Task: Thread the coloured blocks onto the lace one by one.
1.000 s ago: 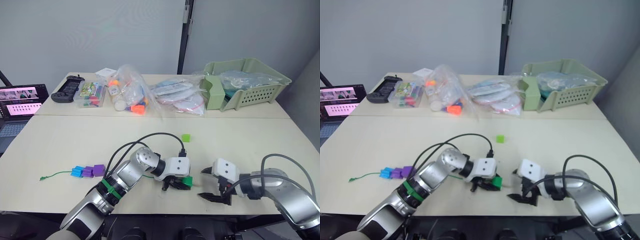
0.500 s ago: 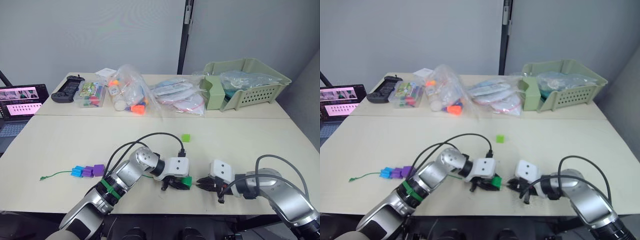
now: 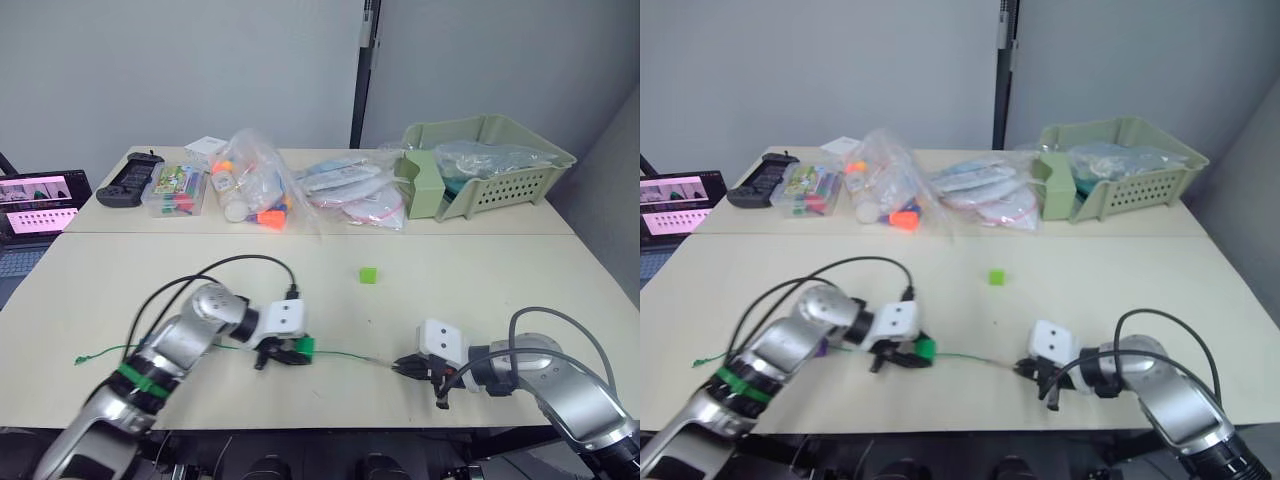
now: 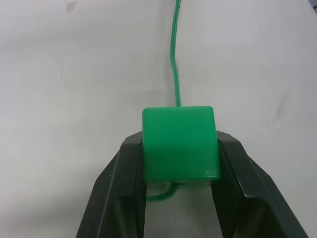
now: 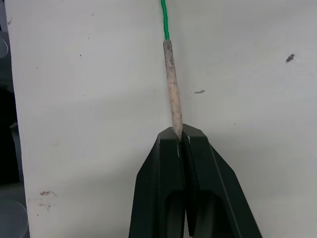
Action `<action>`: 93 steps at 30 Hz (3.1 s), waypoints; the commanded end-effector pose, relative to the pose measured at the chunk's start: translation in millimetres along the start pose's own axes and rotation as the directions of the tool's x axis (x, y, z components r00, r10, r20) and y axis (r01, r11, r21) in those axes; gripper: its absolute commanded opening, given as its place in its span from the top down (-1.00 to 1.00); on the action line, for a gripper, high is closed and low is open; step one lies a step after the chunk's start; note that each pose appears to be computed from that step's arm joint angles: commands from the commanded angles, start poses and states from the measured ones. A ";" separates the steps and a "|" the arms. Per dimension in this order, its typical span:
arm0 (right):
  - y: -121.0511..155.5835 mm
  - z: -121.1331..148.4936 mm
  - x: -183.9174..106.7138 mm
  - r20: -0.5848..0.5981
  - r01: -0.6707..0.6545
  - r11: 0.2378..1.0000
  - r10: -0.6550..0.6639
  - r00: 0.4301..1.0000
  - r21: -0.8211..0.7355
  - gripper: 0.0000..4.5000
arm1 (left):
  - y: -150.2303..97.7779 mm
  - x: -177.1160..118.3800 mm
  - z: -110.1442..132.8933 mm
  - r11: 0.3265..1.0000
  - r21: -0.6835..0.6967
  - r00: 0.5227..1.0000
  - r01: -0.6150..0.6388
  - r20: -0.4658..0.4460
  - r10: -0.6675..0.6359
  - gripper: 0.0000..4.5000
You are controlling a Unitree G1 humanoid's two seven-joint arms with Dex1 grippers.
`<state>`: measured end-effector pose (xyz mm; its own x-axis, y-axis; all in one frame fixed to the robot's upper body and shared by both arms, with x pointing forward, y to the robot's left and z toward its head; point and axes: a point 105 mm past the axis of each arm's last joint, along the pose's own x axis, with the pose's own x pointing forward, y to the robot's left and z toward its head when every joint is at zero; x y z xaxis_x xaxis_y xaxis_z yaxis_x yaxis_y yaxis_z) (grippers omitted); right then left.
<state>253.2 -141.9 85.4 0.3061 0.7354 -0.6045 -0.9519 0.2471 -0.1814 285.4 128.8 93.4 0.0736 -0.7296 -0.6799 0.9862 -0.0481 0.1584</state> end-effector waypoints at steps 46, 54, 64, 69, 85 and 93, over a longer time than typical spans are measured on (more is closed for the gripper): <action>-13.4 31.9 14.5 0.036 -0.015 0.996 0.018 0.999 -0.093 1.00 | 5.4 37.6 69.3 0.995 0.084 0.969 -0.047 0.244 0.026 -0.99; -13.6 37.8 18.1 0.033 -0.020 0.994 0.024 0.999 -0.110 1.00 | 11.2 58.2 82.0 0.997 0.044 0.966 -0.064 0.255 0.050 -0.87; -12.4 39.1 17.6 0.038 -0.022 0.994 0.026 0.999 -0.110 1.00 | 12.5 63.2 66.8 0.998 0.028 0.979 -0.064 0.195 0.058 0.56; -12.4 39.3 17.5 0.040 -0.022 0.994 0.026 0.999 -0.110 1.00 | 13.6 66.1 64.0 0.997 0.031 0.981 -0.074 0.179 0.068 0.99; -8.4 36.3 20.6 0.035 -0.031 0.995 0.034 0.999 -0.098 0.73 | 17.8 54.9 75.2 0.996 0.053 0.975 -0.070 0.216 0.057 1.00; -24.2 46.0 5.5 0.113 0.058 0.998 -0.055 0.992 -0.022 -0.46 | 20.1 36.8 46.0 0.996 0.049 0.994 -0.071 0.088 0.067 1.00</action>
<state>273.4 -112.6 106.1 0.3092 0.7741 -0.5524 -0.9507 0.2377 -0.1991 298.8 66.2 96.4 0.1103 -0.7922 -0.6003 0.9787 -0.0186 0.2044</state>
